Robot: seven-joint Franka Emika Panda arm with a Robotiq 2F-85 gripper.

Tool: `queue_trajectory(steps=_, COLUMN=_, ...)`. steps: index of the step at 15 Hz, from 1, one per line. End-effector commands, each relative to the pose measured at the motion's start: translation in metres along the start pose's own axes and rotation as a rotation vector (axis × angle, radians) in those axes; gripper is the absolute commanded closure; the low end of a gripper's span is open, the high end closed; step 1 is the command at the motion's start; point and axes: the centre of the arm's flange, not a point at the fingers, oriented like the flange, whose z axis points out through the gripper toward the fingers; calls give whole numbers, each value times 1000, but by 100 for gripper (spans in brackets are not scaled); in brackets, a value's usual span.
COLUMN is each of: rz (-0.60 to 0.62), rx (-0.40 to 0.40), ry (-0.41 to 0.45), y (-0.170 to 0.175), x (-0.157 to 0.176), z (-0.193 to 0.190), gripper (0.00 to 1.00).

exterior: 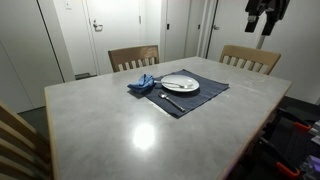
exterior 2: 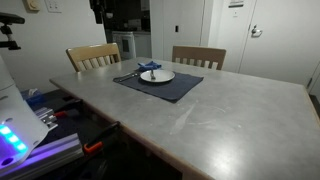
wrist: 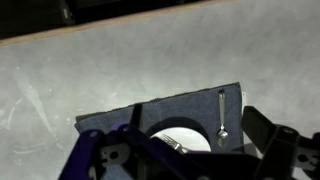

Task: Take the the fork from the plate and put it on the mat

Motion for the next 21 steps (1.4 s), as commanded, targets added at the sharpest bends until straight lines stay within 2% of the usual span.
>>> queue_trajectory(steps=1, rz=-70, rx=-9, ry=25, y=8, x=34, z=25, gripper=0)
queue_trajectory(steps=7, rz=-177, rx=33, ry=117, y=18, x=82, z=67, gripper=0)
queue_trajectory(steps=9, rz=-203, rx=51, ry=143, y=33, x=83, z=69, gripper=0)
queue_trajectory(steps=10, rz=-172, rx=21, ry=130, y=22, x=66, z=62, gripper=0)
queue_trajectory(steps=13, rz=-184, rx=28, ry=134, y=33, x=73, z=66, gripper=0)
queue_trajectory(steps=16, rz=-183, rx=24, ry=137, y=25, x=74, z=63, gripper=0)
queue_trajectory(steps=19, rz=-215, rx=26, ry=129, y=21, x=92, z=78, gripper=0)
queue_trajectory(steps=21, rz=-248, rx=21, ry=130, y=17, x=117, z=91, gripper=0)
